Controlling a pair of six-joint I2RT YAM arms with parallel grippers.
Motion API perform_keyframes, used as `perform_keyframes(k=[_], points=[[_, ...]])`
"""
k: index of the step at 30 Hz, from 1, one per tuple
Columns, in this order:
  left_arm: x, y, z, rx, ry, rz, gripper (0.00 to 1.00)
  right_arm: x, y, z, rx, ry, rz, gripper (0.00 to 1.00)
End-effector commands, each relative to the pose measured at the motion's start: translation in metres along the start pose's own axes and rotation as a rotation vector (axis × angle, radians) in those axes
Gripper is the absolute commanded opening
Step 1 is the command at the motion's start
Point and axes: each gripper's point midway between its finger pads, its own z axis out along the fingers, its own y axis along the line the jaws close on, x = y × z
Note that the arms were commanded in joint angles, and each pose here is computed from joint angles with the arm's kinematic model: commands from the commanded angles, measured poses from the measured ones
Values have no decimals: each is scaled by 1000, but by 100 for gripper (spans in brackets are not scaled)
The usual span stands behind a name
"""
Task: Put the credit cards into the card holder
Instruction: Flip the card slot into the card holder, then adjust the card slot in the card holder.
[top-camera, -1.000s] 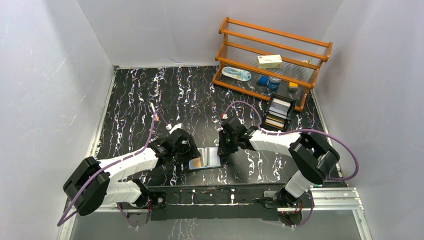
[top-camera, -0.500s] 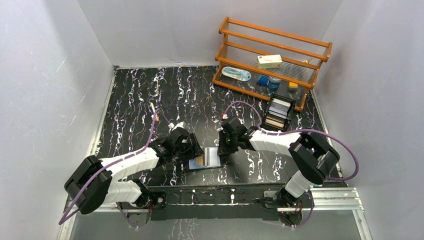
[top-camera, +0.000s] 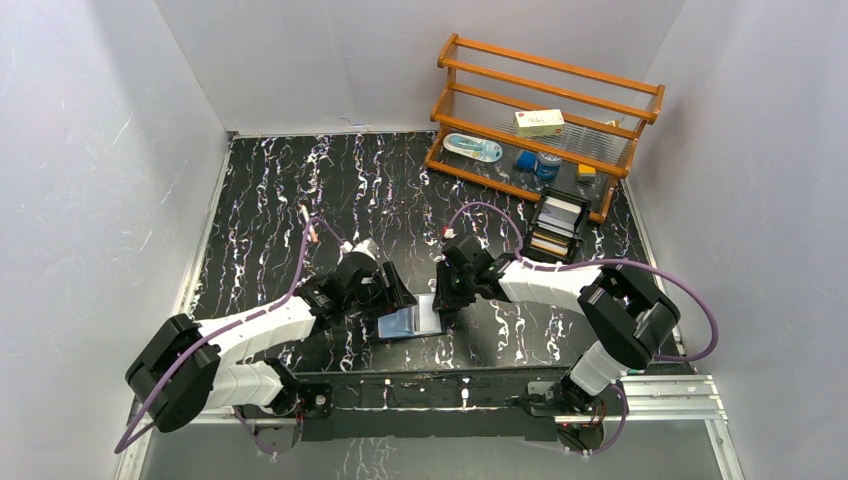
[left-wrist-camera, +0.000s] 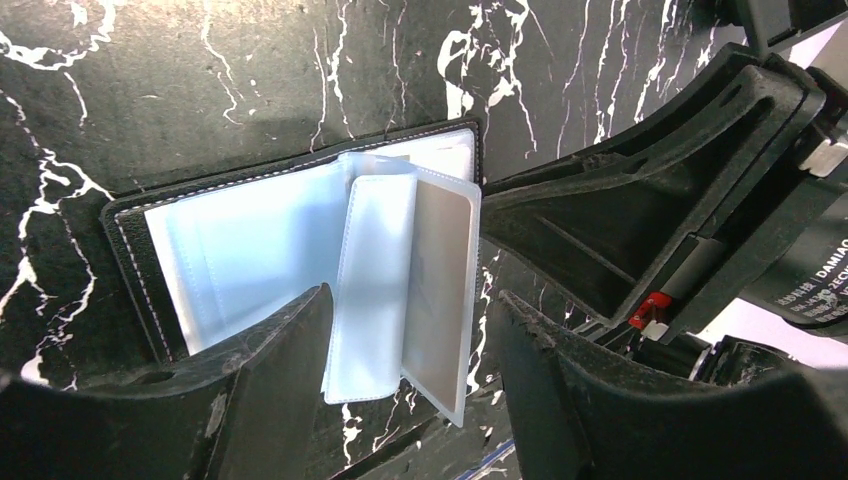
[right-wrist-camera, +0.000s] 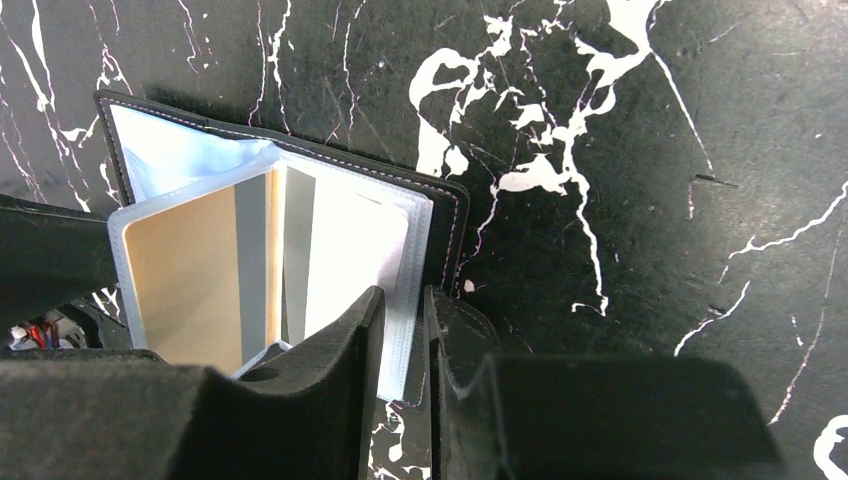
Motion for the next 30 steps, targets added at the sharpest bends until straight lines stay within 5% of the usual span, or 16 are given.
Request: perform_keyframes(k=[1,11,17,23,26,30], points=[[-3,-14,-3,77,-14,5,59,-2,-11,-2,61,-29,-37,31],[-1,-20,3,111,3,-10,48,-37,-12,-23,93,-201,-56,39],[-1,-22,10,100,17,9,31,-65,-13,-43,133,-307,-87,43],[0,-10,14,15,41,26,3,-77,-19,-56,179,-358,-99,45],[-1,-1,10,-41,38,44,4,-90,-22,-71,201,-419,-106,50],[-4,17,3,-130,23,73,25,-129,-17,-108,230,-545,-156,59]])
